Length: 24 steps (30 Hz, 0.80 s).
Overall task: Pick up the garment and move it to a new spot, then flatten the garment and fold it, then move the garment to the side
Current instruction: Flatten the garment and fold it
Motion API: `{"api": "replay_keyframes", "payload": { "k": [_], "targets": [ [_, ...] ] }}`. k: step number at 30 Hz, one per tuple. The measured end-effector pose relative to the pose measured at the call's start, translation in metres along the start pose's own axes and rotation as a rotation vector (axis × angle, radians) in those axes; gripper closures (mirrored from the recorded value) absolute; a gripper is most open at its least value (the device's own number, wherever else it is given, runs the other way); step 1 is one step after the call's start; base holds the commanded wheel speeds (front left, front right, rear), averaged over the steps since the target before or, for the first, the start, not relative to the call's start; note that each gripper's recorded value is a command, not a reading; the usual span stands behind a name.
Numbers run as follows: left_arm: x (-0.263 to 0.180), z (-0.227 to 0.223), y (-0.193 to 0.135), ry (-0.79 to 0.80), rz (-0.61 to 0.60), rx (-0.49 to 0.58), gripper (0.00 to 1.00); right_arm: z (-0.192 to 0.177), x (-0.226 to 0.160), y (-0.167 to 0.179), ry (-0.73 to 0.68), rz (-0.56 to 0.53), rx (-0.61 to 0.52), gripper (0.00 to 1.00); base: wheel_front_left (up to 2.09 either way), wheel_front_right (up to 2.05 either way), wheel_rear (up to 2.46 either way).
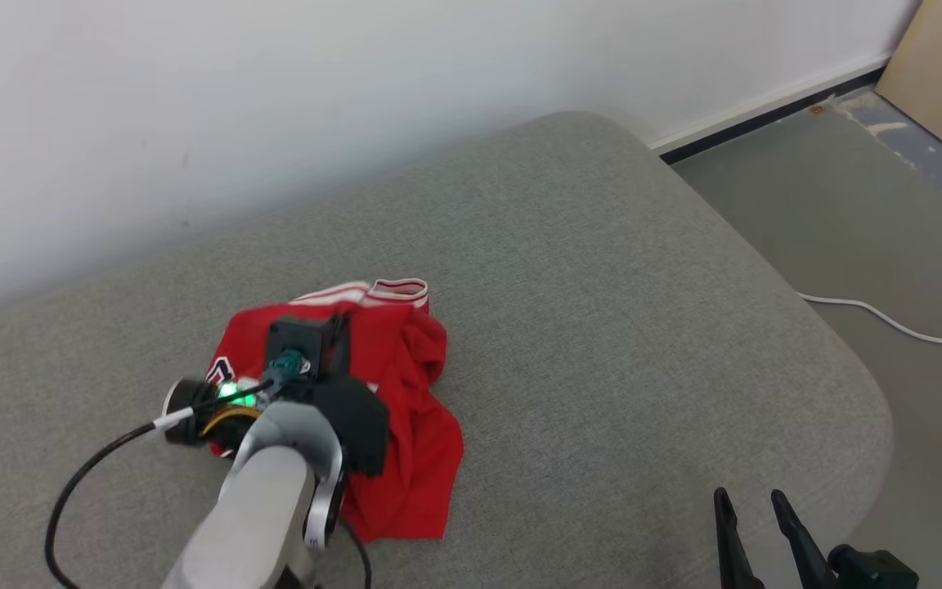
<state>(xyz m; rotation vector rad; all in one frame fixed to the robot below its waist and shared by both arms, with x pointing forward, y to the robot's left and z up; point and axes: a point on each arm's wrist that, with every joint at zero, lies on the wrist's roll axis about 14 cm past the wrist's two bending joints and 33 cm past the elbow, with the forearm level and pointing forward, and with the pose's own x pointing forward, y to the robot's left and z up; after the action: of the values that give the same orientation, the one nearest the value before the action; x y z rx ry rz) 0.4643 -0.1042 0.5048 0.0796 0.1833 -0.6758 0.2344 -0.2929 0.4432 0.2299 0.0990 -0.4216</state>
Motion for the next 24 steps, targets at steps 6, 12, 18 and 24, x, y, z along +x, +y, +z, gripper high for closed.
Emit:
{"api": "replay_keyframes", "payload": {
  "k": [6, 12, 18, 24],
  "targets": [
    [0.001, 0.102, -0.021, -0.322, -0.094, -0.002, 1.0, -0.002, 0.005, 0.009, 0.009, 0.031, -0.001, 0.0, 0.0, 0.0, 0.0],
    [-0.045, 0.236, -0.036, -0.759, -0.183, -0.088, 1.0, -0.004, 0.01, 0.021, 0.017, 0.07, -0.005, 0.0, 0.0, 0.0, 0.0],
    [-0.114, 0.315, -0.026, -1.049, -0.225, -0.26, 1.0, -0.006, 0.015, 0.034, 0.03, 0.115, -0.013, 0.0, 0.0, 0.0, 0.0],
    [-0.109, 0.244, 0.038, -0.903, -0.005, -0.424, 1.0, -0.012, 0.022, 0.057, 0.053, 0.191, -0.022, 0.0, 0.0, 0.0, 0.0]
  ]
}}
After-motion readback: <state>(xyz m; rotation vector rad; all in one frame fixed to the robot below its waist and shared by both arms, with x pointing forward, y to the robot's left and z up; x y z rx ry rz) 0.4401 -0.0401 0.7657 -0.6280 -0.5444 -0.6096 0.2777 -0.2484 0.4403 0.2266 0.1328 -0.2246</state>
